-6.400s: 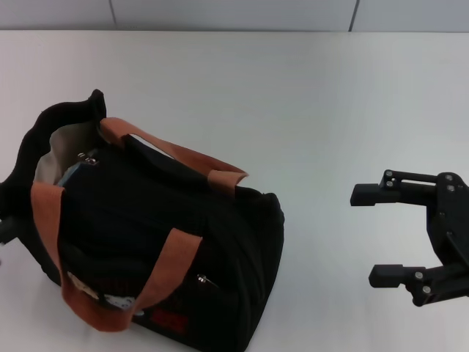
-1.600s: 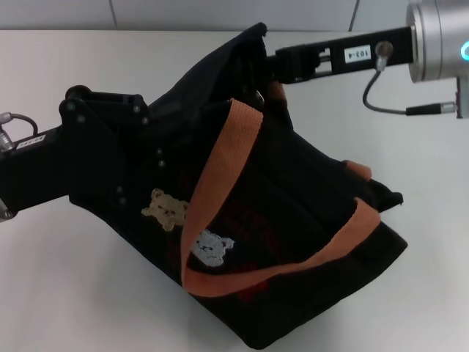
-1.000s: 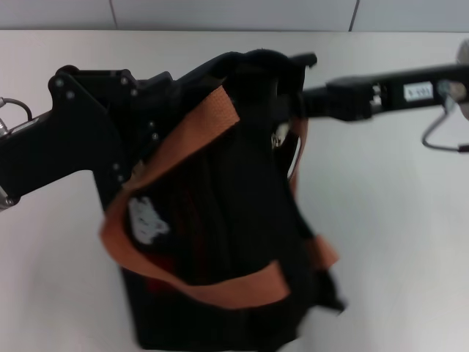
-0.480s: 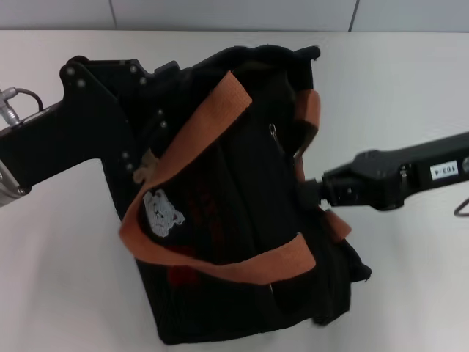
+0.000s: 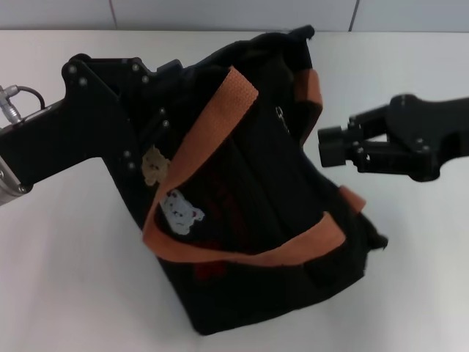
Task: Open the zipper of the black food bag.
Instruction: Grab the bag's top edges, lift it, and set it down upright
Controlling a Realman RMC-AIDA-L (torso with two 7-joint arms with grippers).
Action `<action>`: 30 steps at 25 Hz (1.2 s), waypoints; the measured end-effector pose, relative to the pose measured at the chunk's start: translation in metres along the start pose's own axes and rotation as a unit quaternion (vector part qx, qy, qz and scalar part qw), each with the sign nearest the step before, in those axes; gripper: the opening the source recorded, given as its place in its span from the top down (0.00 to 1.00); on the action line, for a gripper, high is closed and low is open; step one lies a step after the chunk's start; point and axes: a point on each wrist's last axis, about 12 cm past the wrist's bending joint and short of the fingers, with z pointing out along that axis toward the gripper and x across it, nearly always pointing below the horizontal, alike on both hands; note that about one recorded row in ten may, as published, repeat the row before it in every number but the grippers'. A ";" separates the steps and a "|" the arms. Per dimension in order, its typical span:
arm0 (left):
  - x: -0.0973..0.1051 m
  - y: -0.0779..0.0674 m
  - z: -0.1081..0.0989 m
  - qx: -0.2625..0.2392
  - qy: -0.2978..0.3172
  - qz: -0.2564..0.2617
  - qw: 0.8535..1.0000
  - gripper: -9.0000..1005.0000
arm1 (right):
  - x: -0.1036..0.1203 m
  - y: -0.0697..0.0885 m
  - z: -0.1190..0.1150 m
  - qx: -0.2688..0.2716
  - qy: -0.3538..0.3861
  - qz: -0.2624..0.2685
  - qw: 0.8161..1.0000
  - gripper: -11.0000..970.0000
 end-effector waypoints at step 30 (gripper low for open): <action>0.000 0.001 0.008 0.013 -0.016 -0.003 1.000 0.86 | -0.031 -0.011 0.028 0.047 0.071 -0.133 0.987 0.62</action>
